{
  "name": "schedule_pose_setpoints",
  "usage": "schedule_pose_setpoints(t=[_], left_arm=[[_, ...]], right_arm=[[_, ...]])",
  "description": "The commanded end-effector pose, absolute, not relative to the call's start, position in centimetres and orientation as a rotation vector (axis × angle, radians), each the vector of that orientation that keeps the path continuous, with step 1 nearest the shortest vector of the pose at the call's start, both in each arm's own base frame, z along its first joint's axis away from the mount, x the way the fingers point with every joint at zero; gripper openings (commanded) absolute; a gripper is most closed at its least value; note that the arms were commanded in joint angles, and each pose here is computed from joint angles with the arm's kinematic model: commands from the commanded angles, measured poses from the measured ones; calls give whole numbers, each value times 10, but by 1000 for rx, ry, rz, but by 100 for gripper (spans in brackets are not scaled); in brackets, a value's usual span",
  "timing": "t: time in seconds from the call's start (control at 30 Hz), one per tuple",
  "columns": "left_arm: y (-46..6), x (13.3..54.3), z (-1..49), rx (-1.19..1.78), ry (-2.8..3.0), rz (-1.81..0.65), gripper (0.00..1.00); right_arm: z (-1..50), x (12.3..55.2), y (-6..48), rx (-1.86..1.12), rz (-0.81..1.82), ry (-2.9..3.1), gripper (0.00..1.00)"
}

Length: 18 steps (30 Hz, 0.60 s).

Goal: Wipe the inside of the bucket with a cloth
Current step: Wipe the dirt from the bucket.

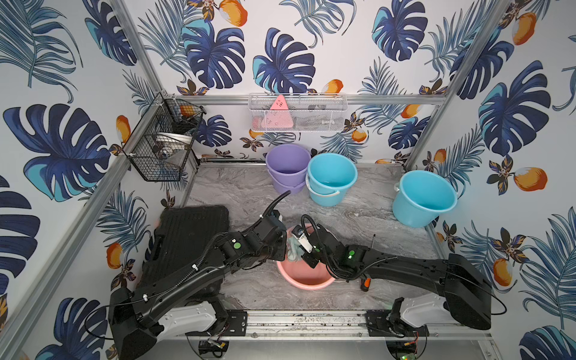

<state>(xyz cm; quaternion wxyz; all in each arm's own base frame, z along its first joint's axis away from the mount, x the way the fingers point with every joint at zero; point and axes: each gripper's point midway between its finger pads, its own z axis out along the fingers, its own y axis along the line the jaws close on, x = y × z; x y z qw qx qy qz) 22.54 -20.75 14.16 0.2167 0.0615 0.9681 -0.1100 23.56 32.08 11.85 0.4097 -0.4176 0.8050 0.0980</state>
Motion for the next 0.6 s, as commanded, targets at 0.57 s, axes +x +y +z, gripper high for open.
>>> schedule_pose_setpoints(t=[0.57], left_arm=[[-212, 232, 152, 156, 2635, -341, 0]], right_arm=[[128, 239, 323, -975, 276, 2034, 0]])
